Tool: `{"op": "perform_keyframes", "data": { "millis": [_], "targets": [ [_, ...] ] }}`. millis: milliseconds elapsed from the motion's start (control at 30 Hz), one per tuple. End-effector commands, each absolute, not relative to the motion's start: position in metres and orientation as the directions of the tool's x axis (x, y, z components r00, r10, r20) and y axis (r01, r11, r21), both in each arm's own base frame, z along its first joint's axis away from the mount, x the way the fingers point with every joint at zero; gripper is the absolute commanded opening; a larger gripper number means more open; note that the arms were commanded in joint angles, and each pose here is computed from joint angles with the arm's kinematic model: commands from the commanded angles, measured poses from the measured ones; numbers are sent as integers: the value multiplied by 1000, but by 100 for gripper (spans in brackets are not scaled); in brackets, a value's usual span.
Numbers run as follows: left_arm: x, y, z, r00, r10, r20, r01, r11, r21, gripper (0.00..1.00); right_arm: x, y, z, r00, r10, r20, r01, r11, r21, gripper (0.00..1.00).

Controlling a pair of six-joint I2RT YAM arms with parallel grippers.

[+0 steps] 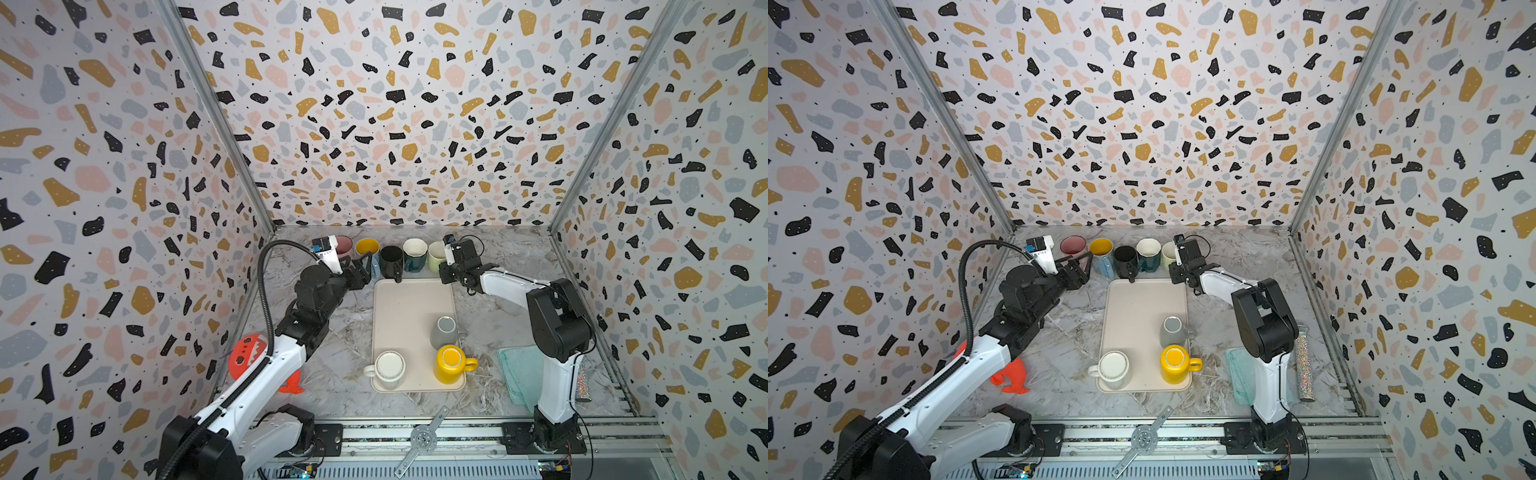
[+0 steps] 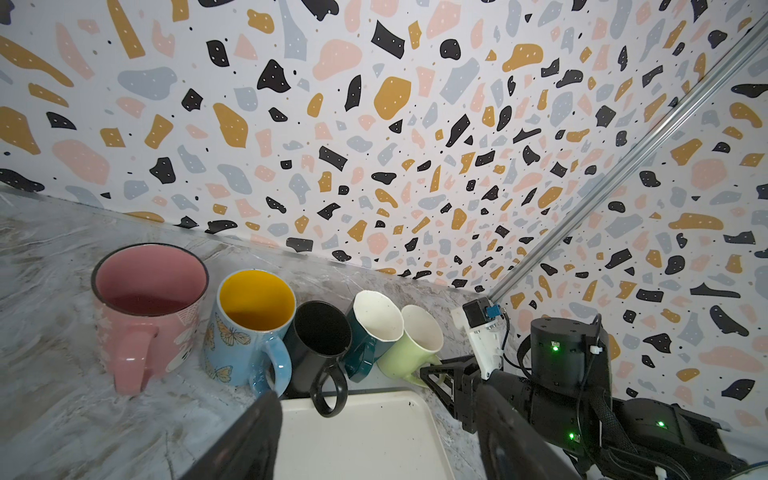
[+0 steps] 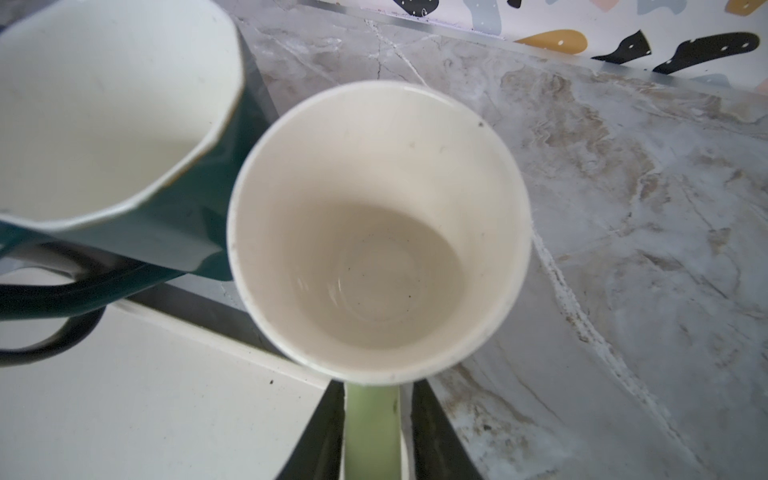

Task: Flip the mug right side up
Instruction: 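Open the right gripper off the light green mug and lift away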

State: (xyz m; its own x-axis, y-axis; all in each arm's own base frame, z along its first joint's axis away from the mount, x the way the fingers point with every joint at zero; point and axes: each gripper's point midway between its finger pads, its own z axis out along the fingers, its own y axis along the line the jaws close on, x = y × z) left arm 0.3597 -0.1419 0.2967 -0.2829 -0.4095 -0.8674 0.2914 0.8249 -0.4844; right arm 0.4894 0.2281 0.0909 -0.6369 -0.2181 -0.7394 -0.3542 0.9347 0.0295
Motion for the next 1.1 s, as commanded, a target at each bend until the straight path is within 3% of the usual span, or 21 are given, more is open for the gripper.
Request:
{"op": "perform_keyframes", "data": {
  "millis": [0, 167, 467, 833, 1067],
  "targets": [
    [355, -140, 308, -243, -411, -879, 321, 821, -473, 75, 487, 226, 123, -602, -190, -775, -349, 936, 41, 39],
    [352, -139, 310, -243, -412, -878, 322, 819, -474, 75, 483, 224, 127, -596, -185, -781, -343, 939, 40, 55],
    [339, -132, 315, -224, -418, -880, 317, 823, -472, 75, 468, 226, 146, -565, -192, -803, -360, 933, 31, 66],
    [327, -126, 325, -193, -423, -885, 323, 825, -465, 75, 441, 215, 168, -562, -182, -807, -336, 942, 22, 67],
    [332, -115, 311, -231, -415, -880, 229, 856, -464, 76, 401, 212, 197, -610, -86, -788, -341, 926, 164, 67]
  ]
}}
